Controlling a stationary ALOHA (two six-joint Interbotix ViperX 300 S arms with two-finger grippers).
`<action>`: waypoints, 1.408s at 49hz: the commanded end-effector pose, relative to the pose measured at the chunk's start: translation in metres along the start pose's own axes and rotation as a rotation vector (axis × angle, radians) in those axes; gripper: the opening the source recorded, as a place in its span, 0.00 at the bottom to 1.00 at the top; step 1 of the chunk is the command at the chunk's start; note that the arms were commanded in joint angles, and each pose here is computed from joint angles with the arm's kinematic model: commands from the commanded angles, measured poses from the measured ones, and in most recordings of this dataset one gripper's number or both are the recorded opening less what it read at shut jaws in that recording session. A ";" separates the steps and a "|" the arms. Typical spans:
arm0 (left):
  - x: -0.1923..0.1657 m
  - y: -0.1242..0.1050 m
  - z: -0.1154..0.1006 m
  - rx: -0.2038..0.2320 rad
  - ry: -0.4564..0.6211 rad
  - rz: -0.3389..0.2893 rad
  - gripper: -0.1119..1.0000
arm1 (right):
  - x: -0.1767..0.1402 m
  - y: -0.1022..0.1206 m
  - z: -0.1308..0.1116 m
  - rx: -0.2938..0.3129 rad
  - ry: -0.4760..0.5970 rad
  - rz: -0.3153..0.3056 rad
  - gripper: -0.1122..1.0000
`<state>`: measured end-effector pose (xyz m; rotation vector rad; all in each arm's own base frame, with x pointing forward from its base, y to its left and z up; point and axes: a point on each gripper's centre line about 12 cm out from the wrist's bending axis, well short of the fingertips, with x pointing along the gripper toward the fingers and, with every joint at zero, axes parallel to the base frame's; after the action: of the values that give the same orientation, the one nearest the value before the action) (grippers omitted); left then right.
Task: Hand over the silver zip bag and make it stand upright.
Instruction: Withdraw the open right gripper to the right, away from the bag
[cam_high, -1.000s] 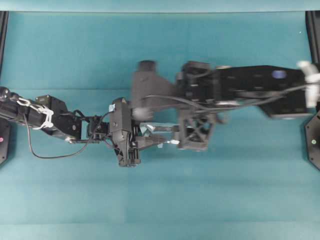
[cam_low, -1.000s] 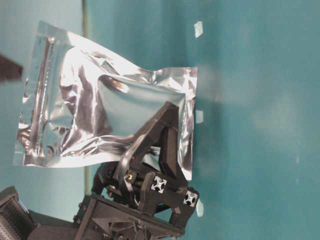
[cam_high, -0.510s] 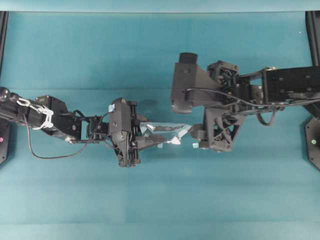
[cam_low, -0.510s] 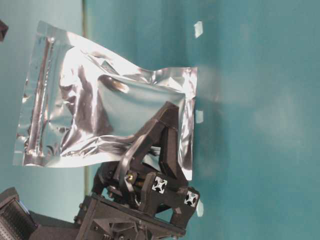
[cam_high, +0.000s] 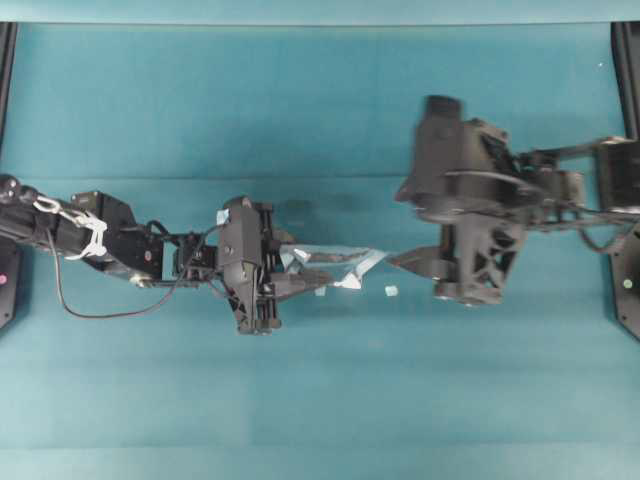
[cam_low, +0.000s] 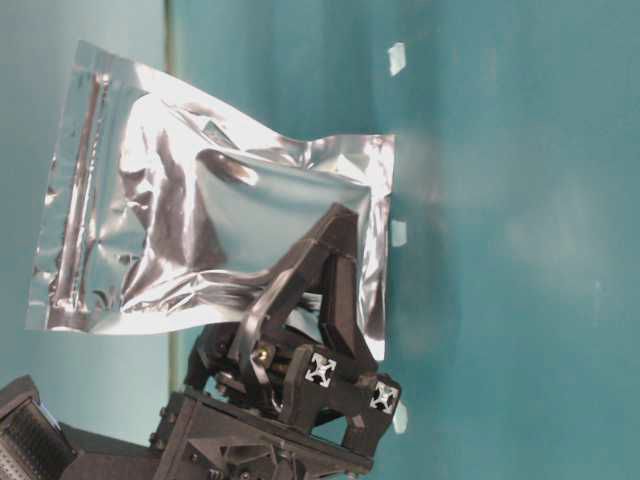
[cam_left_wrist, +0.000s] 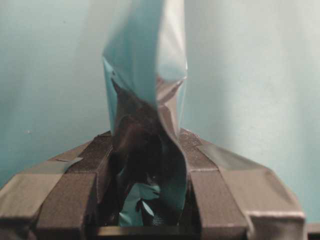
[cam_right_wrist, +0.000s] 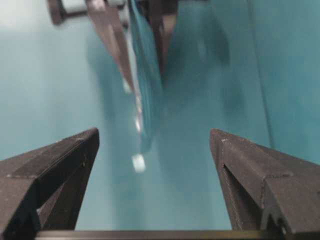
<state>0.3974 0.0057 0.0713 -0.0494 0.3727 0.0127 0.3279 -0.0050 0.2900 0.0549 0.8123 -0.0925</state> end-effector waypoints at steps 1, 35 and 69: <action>0.000 -0.003 0.005 0.002 -0.013 -0.009 0.37 | -0.016 0.001 0.005 0.010 -0.085 0.014 0.96; 0.001 -0.006 0.006 0.006 -0.018 -0.016 0.37 | -0.022 -0.001 -0.019 0.012 -0.107 0.023 0.96; 0.000 -0.006 0.005 0.007 -0.015 -0.016 0.37 | -0.025 -0.002 -0.039 0.011 -0.127 0.032 0.96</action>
<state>0.3980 0.0045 0.0723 -0.0488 0.3697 0.0096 0.2836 -0.0025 0.2738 0.0577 0.7218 -0.0701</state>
